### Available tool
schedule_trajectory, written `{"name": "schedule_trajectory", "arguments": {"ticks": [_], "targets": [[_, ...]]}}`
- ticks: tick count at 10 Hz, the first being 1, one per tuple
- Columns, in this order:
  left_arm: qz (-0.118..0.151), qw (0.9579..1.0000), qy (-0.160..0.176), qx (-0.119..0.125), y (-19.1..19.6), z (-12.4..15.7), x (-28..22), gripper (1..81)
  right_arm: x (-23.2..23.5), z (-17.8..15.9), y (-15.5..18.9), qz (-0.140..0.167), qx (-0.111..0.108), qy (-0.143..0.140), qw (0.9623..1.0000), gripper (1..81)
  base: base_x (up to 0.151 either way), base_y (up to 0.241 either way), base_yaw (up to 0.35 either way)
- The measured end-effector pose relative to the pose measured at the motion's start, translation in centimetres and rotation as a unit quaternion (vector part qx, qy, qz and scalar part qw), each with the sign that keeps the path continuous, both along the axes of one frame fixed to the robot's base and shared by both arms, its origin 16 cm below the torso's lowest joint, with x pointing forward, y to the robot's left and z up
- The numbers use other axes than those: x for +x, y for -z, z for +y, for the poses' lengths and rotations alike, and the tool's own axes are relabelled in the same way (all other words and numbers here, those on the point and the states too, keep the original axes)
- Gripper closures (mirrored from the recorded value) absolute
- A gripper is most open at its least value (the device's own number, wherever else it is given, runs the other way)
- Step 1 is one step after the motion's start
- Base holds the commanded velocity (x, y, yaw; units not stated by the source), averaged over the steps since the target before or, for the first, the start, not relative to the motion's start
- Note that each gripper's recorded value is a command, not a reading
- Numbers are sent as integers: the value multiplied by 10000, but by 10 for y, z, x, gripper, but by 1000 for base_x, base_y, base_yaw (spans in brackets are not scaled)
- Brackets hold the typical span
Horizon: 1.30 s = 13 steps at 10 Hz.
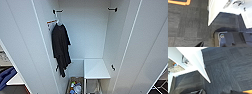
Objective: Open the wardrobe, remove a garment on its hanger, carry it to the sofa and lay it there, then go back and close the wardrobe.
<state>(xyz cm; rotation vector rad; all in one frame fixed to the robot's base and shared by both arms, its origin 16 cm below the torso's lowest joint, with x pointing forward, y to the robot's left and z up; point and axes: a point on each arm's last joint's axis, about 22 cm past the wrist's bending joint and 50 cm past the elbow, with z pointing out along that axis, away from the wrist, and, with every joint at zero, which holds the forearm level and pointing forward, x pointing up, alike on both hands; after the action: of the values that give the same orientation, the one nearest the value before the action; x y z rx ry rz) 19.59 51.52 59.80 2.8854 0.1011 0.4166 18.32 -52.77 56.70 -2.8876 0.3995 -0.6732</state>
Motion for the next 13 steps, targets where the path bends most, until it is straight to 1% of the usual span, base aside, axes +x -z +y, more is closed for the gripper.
{"name": "schedule_trajectory", "arguments": {"ticks": [1, 2, 3, 4, 5, 6, 7, 8, 9, 11, 12, 13], "targets": [[-222, 9997, -105, 49, -18, 14, 29, 10, 22, -20, -13, -165, -89, 157, 9997, 10, 0, 0, 0], [-443, 9988, -222, 39, -36, 22, 57, 10, 46, -40, -27, -346, -187, 297, 9988, 10, 0, 0, 0], [-591, 9977, -323, -9, -48, 23, 78, 10, 66, -52, -39, -489, -235, 389, 9978, 10, 0, 0, 0], [-799, 9959, -429, -28, -67, 29, 107, 10, 94, -66, -56, -660, -295, 478, 9962, 10, 0, 0, 0], [-1027, 9934, -509, 27, -89, 41, 138, 10, 116, -83, -73, -770, -368, 570, 9947, 10, 0, 0, 0], [-1231, 9906, -595, 82, -113, 52, 169, 10, 140, -106, -95, -878, -494, 670, 9927, 10, 0, 0, 0], [-1393, 9880, -655, 120, -134, 58, 198, 10, 161, -125, -117, -978, -588, 766, 9905, 10, 0, 0, 0], [-1514, 9859, -689, 154, -155, 63, 224, 10, 180, -138, -136, -1073, -625, 860, 9885, 10, 0, 0, 0], [-1605, 9841, -745, 172, -176, 66, 249, 10, 199, -143, -151, -1117, -561, 993, 9872, 10, 0, 0, 0], [-1788, 9799, -873, 141, -222, 68, 296, 10, 235, -143, -178, -1166, -353, 1176, 9856, 10, 0, 0, 0], [-1793, 9790, -965, 57, -240, 64, 315, 10, 252, -143, -195, -1221, -250, 1262, 9841, 10, 0, 0, 0], [-1693, 9796, -1079, -84, -250, 56, 327, 10, 260, -140, -205, -1230, -111, 1313, 9836, 10, 0, 0, 0]]}}
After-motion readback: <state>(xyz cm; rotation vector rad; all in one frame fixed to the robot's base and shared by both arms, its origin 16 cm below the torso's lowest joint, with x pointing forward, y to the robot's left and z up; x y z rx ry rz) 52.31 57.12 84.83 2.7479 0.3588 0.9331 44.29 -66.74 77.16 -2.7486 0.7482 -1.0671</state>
